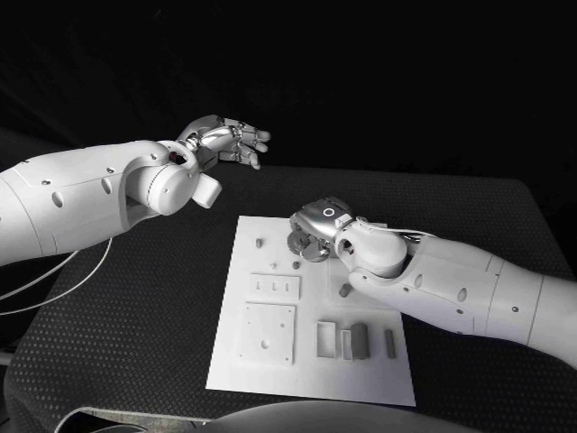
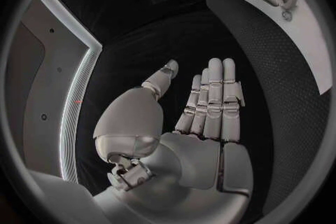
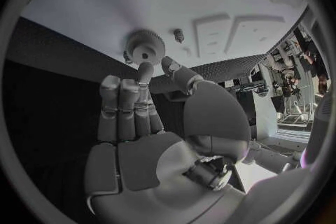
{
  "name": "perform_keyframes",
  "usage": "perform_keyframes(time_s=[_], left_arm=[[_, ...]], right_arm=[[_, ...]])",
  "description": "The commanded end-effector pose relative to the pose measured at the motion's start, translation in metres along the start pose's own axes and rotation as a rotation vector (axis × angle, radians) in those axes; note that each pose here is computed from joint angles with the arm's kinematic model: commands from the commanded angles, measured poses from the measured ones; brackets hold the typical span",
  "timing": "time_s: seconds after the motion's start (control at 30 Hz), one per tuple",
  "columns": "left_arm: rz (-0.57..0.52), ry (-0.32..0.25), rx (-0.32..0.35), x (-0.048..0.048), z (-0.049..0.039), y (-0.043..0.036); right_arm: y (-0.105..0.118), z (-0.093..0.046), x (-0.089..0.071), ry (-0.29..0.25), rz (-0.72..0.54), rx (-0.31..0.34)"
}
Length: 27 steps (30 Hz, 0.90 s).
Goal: Assemble the parts on the task board
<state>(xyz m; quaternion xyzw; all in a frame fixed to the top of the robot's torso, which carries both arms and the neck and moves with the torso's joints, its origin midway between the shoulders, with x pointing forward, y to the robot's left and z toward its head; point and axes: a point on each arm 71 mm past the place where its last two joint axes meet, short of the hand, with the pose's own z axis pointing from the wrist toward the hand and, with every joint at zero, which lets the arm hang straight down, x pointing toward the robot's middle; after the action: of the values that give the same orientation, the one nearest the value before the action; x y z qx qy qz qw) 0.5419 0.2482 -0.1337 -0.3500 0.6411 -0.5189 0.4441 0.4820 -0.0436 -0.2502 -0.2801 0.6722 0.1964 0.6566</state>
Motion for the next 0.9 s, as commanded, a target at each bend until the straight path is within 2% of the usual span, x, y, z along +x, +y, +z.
perform_keyframes(time_s=[0.03,0.33,0.9], left_arm=[[0.0,0.016,0.012,0.0011,-0.0002,-0.0017],[0.0,0.014,0.011,0.0002,-0.0008,-0.0015],[-0.001,0.026,0.006,0.0018,-0.0003,-0.0012]], right_arm=[[-0.005,-0.003,0.003,0.0,0.004,0.016],[-0.01,-0.006,0.008,0.013,0.009,0.029],[-0.014,0.0,0.014,0.019,0.007,0.049]])
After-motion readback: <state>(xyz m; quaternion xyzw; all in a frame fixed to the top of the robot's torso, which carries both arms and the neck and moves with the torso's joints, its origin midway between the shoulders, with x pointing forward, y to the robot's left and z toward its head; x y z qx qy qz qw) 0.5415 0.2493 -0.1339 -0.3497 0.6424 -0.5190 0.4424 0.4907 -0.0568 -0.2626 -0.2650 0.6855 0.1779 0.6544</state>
